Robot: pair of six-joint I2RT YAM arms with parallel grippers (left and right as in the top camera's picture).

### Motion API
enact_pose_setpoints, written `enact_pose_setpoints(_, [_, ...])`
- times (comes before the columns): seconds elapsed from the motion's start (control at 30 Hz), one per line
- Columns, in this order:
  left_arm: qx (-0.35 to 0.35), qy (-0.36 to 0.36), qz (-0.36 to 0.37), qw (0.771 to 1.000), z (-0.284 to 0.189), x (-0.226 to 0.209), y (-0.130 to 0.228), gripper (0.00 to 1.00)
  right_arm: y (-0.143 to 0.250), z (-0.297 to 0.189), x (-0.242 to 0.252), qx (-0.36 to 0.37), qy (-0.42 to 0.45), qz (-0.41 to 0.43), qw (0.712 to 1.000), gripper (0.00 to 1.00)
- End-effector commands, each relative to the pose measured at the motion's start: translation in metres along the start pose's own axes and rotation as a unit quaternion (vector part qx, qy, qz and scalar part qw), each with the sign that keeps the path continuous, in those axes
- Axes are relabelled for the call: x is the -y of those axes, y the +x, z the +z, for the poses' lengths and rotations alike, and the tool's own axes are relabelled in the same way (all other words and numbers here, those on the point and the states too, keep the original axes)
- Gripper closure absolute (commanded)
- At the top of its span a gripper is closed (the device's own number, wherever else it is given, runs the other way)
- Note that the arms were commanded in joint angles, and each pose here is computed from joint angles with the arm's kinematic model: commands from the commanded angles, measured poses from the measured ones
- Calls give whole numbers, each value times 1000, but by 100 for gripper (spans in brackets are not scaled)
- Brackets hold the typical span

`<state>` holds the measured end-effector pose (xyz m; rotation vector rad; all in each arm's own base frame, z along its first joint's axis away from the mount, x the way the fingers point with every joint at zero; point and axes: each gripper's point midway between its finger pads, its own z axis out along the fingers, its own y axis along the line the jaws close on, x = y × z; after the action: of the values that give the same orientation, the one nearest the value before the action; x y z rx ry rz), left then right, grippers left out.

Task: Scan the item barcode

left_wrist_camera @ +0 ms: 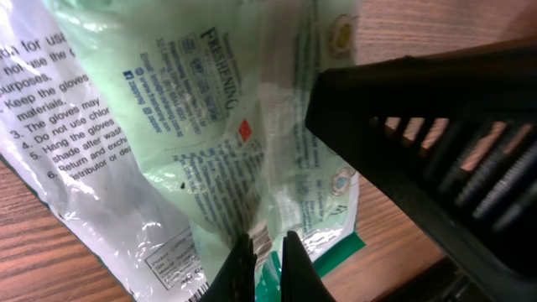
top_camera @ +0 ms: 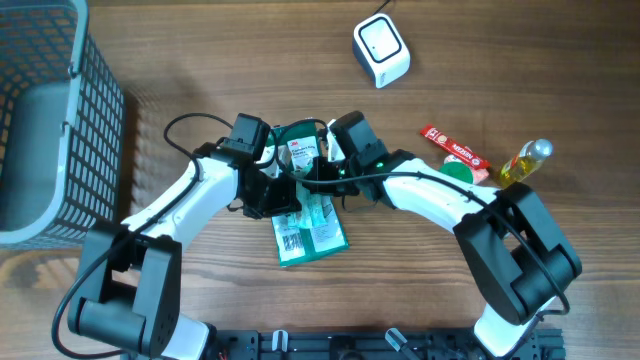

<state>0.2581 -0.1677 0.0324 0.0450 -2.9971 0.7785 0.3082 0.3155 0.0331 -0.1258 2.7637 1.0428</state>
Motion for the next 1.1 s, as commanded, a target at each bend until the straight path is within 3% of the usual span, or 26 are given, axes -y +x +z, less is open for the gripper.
enact_pose_setpoints(0.0, [-8, -12, -26, 1000, 14, -13, 10, 96, 2, 5, 8, 0, 13, -5, 1000, 96])
enact_pose_setpoints(0.3, [-18, -62, -57, 996, 25, -42, 28, 96, 20, 28, 53, -26, 78, 78, 994, 96])
enact_pose_setpoints(0.7, [-68, -118, -83, 987, 28, -73, 68, 96, 14, 28, 56, -16, 79, 79, 994, 96])
enact_pose_setpoints(0.83, [-28, -100, -59, 993, 7, -52, 45, 96, 13, 28, 56, -15, 78, 78, 994, 95])
enact_pose_setpoints(1.07, [110, -41, -1, 993, -52, 6, -15, 96, 13, 28, 56, -15, 78, 78, 994, 95])
